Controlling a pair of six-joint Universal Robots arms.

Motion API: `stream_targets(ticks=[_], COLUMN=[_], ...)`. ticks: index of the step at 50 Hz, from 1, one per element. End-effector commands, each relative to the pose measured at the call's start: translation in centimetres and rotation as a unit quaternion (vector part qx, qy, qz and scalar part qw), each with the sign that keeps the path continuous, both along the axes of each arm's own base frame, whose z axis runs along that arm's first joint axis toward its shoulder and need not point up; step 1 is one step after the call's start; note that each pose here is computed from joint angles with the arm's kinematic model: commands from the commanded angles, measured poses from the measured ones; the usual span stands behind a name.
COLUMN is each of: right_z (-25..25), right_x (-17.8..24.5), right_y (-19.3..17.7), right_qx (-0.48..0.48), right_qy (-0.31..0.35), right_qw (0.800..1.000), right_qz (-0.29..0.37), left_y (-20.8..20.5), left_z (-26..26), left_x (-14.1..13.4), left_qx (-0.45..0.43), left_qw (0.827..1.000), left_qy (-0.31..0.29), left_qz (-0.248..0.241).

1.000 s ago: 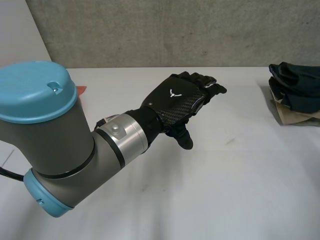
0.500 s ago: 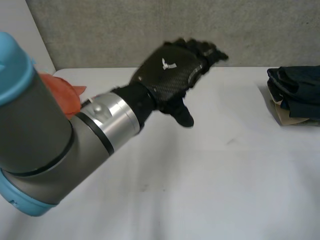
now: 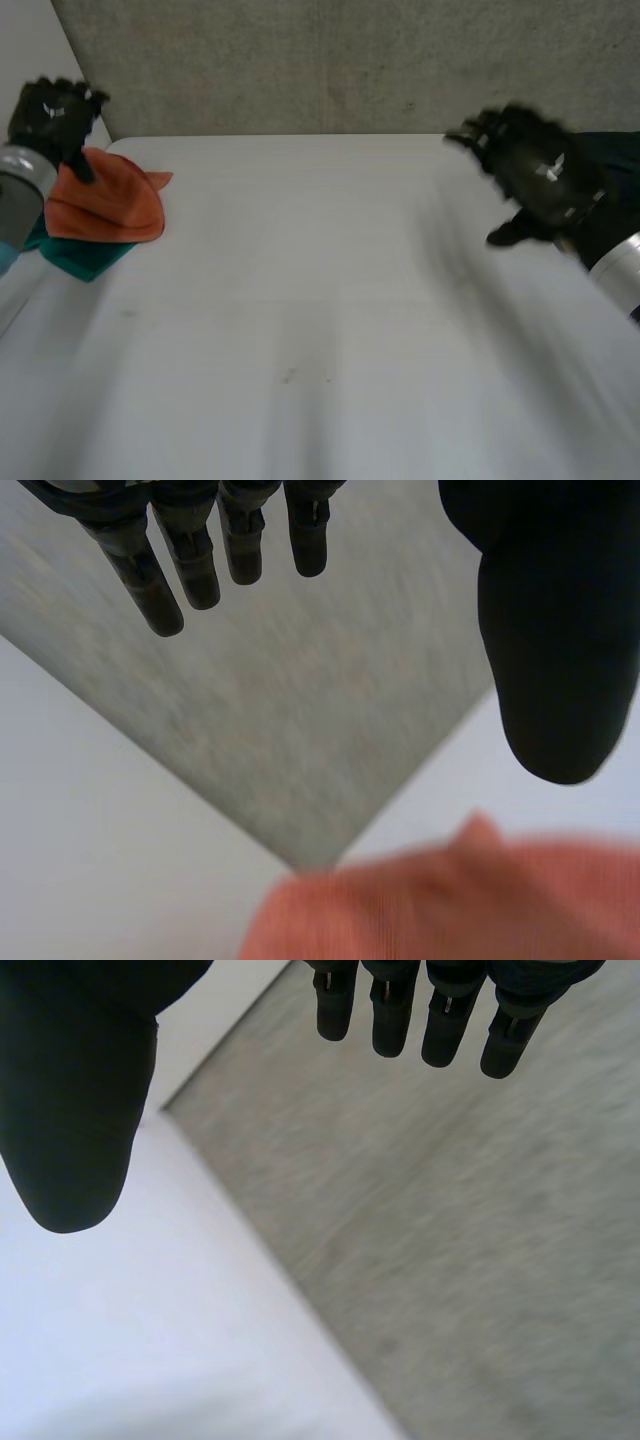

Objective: Fold the laundry.

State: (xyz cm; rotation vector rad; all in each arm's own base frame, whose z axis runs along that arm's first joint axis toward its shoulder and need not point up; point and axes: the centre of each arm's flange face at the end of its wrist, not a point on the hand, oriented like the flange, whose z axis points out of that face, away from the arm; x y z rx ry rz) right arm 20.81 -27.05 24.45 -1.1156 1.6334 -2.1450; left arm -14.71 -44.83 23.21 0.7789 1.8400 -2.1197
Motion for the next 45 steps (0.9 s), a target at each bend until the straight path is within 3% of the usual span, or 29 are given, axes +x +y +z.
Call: stream_targets(ticks=[1,17,27,32,38,45], right_z=[-5.0,-7.9,-8.0,-7.9,-7.5,-6.3], right_x=[1.0,0.3,0.2,0.1,0.0,-0.7], right_y=[1.7,2.8,2.7,2.6,2.4,1.9], right_qx=[0.073,0.114,0.115,0.112,0.107,0.089], right_qy=[0.094,0.122,0.122,0.122,0.121,0.120], right_qw=[0.993,0.985,0.985,0.985,0.985,0.984], right_qz=[-0.012,-0.036,-0.042,-0.045,-0.052,-0.101], left_y=[-4.1,-9.2,-9.1,-6.9,-0.5,9.3], left_z=[-7.0,-14.2,-12.6,-6.4,2.4,4.6], left_x=[2.0,3.1,1.5,-1.1,-7.0,-14.3], left_qx=[0.021,0.006,-0.016,-0.076,-0.159,-0.101], left_qw=[0.997,0.998,0.998,0.996,0.984,0.971], left_qy=[-0.063,-0.064,-0.063,-0.044,0.038,0.104], left_qz=[-0.026,-0.025,-0.003,-0.006,-0.077,-0.191])
